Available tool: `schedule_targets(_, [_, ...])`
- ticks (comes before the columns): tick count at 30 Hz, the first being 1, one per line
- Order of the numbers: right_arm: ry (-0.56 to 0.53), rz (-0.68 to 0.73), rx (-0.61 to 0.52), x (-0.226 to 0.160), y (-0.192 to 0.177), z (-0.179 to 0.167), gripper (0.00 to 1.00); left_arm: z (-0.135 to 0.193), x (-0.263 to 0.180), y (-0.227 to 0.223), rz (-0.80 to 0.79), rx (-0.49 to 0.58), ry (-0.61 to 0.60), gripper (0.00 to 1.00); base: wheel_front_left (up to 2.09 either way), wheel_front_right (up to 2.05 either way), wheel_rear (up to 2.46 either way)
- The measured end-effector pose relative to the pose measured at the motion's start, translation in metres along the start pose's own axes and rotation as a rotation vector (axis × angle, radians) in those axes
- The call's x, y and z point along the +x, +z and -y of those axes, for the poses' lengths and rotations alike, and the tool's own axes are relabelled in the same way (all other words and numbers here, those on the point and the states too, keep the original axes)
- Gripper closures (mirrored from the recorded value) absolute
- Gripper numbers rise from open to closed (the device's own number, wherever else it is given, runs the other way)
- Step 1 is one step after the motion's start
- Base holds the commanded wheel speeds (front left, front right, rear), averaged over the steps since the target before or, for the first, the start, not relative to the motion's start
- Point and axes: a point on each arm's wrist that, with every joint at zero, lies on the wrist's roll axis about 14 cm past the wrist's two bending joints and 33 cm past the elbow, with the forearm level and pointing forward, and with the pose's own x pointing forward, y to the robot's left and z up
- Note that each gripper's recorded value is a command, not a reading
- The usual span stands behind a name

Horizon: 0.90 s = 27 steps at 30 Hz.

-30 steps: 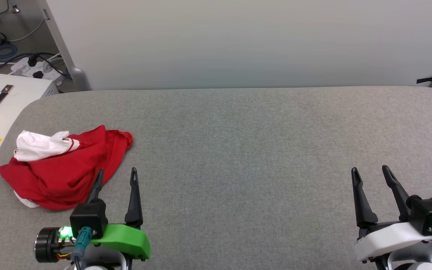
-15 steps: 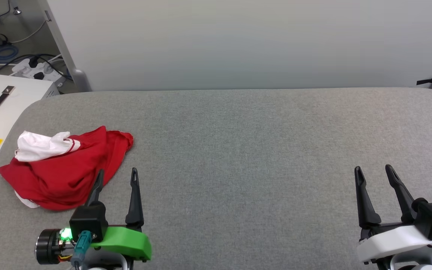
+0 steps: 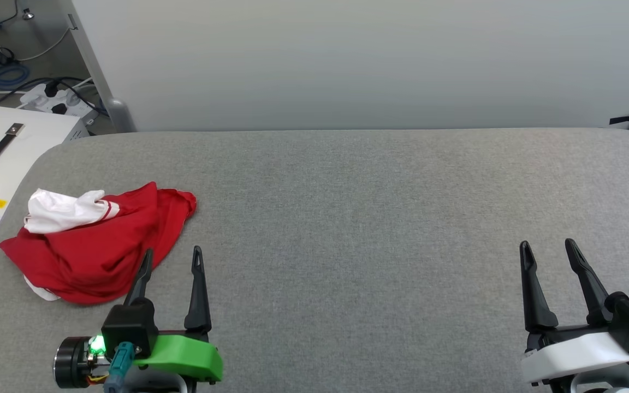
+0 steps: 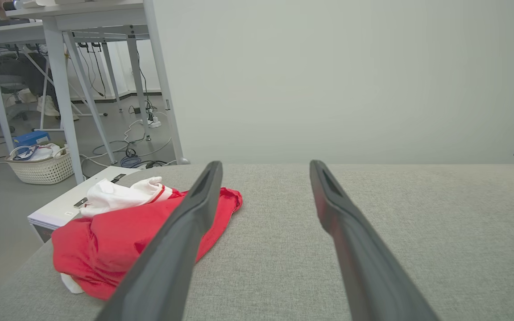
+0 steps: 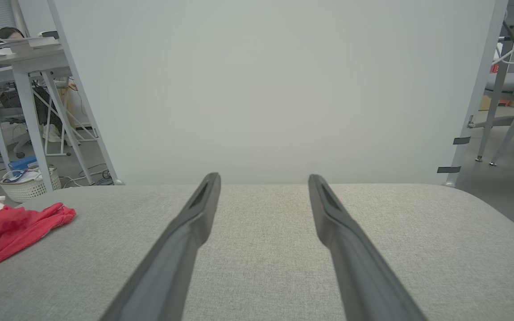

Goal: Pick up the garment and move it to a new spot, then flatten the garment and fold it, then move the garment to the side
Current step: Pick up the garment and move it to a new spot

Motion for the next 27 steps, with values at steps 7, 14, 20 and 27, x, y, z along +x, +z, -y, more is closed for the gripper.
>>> schedule_targets(7, [0.026,0.007,0.009,0.004,-0.002,-0.008,0.0,-0.011,-0.003,0.001,0.01,0.008,0.044,0.0,0.0,0.0,0.0])
schedule_targets(14, [0.077,0.004,0.027,0.012,-0.007,-0.025,0.0,-0.033,-0.012,0.001,0.016,0.024,0.119,0.0,0.0,0.0,0.0])
schedule_targets(20, [0.131,0.003,0.044,0.022,-0.012,-0.042,0.0,-0.055,-0.023,0.003,0.019,0.038,0.193,0.0,0.0,0.0,0.0])
schedule_targets(27, [0.216,-0.006,0.063,0.032,-0.02,-0.07,0.0,-0.083,-0.042,0.005,0.023,0.043,0.295,0.0,0.0,0.0,0.0])
